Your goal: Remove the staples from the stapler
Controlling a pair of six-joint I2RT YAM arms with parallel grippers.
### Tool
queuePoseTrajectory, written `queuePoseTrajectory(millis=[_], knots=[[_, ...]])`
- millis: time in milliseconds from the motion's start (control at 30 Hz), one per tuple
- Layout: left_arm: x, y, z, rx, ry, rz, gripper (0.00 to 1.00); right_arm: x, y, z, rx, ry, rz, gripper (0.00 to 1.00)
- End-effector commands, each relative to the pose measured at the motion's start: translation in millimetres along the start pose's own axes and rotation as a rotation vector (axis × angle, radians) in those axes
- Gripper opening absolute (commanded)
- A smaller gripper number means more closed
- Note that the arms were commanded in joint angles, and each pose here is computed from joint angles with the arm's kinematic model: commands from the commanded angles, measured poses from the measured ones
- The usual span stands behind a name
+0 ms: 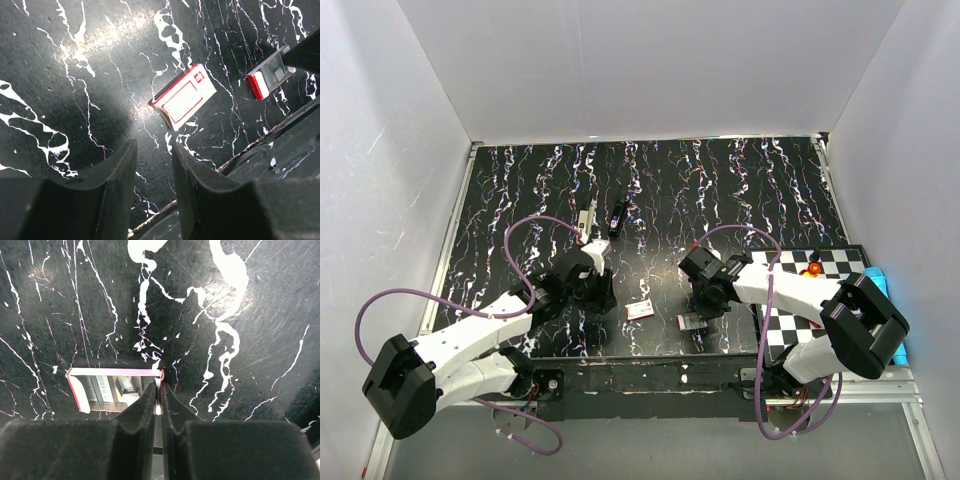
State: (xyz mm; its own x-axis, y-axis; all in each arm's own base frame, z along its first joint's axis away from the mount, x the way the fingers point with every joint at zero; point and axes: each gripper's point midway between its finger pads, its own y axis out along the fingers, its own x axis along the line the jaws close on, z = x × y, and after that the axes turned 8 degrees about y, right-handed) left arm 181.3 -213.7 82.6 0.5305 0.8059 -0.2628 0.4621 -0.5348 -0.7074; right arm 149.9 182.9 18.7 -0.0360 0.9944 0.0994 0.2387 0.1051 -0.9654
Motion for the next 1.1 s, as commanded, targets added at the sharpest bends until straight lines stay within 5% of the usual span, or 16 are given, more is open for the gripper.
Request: queuePoseTrajectory(millis=[0,267,1067], knots=[[-3,2,6,0.009,-0.025,0.006,0.33,8,-4,-7,-0.009,-0.004,-0.011,0.11],[-2,10,24,0.072,-0.048,-0.010,0.33,8,-3,-8,-0.004,-0.007,-0.002,0.01],[-2,42,54,0.180,-0.044,-0.016,0.32,35,0,-39,-0.018,-0.022,-0.037,0.01]])
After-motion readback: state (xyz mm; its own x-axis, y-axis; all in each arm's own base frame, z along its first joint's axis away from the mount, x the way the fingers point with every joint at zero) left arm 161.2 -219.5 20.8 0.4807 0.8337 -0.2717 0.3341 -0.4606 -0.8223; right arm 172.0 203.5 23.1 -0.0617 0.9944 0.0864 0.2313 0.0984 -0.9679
